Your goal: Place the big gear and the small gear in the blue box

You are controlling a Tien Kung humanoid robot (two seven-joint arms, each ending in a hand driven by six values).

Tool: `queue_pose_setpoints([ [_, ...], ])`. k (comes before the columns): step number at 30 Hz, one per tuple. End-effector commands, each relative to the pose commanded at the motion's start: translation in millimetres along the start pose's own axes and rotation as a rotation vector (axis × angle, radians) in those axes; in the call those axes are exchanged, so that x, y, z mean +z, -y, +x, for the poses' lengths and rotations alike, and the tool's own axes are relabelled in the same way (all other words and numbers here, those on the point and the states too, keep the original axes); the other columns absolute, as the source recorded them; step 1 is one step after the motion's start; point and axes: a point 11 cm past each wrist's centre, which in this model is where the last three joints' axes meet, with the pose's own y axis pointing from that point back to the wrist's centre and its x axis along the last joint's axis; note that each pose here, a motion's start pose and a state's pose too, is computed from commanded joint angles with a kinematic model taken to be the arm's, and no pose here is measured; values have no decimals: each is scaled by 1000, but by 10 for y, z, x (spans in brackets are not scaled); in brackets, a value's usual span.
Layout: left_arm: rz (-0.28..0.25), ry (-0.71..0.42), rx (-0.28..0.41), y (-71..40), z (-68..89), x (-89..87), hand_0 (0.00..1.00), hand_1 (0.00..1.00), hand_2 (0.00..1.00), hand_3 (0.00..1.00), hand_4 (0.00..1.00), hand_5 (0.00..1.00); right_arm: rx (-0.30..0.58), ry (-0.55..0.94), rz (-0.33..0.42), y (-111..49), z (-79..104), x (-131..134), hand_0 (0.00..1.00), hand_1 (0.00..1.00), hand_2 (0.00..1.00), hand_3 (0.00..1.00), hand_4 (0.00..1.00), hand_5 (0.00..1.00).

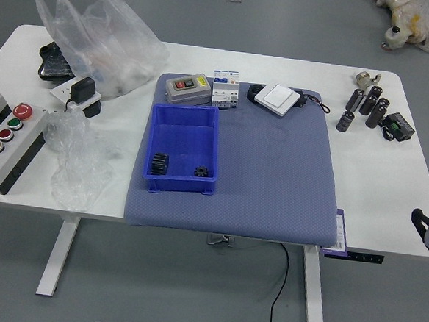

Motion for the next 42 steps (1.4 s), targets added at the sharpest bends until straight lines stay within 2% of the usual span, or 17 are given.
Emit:
queue_pose_setpoints([
  [9, 6, -27, -8, -4, -44, -16, 619, 468, 504, 658, 692, 274, -20, -9, -9, 12, -41, 13, 779, 739, 768, 714, 681, 375],
  [19, -10, -33, -8, -6, -36, 58, 619, 469, 504, 658, 692, 274, -46, 7, -44, -5, -108, 95, 784, 739, 769, 714, 691, 390],
  [29, -2, -36, -4, -5, -20, 60, 619, 473, 504, 658, 692, 274, -58, 29, -45, 10, -127, 82, 784, 738, 770, 717, 706, 406],
  [42, 14, -28, -22, -16, -143, -19, 620, 473, 505, 658, 692, 274, -116, 88, -90, -55, -340, 185, 767, 724, 765, 716, 712, 424],
])
